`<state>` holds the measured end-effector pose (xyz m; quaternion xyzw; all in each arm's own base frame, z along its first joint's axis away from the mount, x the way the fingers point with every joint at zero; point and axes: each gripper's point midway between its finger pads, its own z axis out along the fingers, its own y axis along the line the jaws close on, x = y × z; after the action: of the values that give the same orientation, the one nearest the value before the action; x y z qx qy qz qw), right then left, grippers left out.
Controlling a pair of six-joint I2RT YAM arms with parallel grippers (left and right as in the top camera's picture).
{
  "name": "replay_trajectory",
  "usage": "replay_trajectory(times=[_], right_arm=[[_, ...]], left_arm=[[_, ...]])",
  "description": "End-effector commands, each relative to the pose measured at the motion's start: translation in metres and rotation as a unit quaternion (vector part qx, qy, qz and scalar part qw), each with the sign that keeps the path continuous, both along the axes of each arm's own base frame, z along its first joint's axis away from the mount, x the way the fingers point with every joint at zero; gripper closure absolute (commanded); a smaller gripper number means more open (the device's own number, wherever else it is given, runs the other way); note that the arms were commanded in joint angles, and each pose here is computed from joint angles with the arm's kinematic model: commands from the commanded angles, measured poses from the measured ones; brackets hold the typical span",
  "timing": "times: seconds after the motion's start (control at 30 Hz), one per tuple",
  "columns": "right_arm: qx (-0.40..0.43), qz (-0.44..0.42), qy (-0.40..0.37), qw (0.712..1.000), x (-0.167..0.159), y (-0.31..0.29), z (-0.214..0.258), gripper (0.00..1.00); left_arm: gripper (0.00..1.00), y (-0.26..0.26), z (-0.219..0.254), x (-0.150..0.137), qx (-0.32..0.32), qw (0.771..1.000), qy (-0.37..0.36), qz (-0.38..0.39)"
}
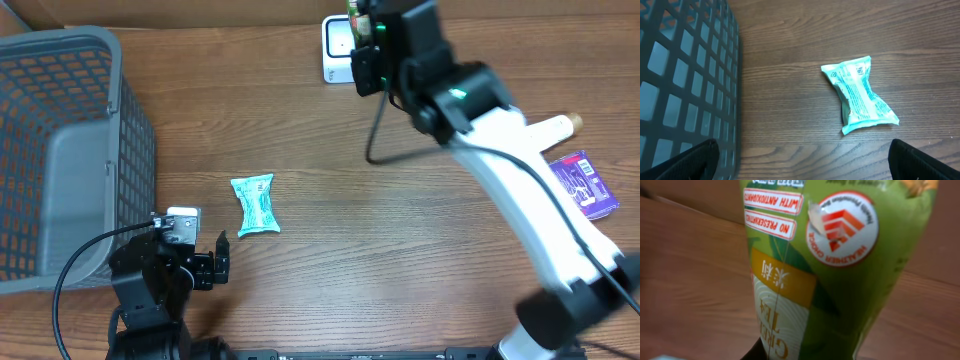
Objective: Scan the item barcode
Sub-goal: 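Hold the tea pouch's barcode side against the white scanner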
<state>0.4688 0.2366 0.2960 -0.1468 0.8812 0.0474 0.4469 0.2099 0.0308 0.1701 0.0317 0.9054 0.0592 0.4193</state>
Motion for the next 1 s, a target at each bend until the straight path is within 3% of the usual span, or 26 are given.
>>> replay_trajectory(times=[0.0, 0.43, 0.6, 0.97], right_arm=[[-0.086, -0.068, -0.045, 0.993, 0.032, -0.018, -0.014, 0.92], [-0.254, 0.021, -0.155, 0.954, 0.126, 0.012, -0.089, 0.96], [-0.335, 0.064, -0.151, 0.928, 0.141, 0.007, -0.125, 0.96], [-0.345, 0.060, -0.122, 0.929, 0.154, -0.017, -0.162, 0.96]], left_arm=[[0.01, 0.002, 0.001, 0.000, 0.009, 1.000, -0.001, -0.002], [0.00, 0.002, 0.001, 0.000, 0.009, 1.000, -0.002, -0.002], [0.00, 0.002, 0.001, 0.000, 0.009, 1.000, -0.001, -0.002], [0.00, 0.002, 0.001, 0.000, 0.009, 1.000, -0.001, -0.002]])
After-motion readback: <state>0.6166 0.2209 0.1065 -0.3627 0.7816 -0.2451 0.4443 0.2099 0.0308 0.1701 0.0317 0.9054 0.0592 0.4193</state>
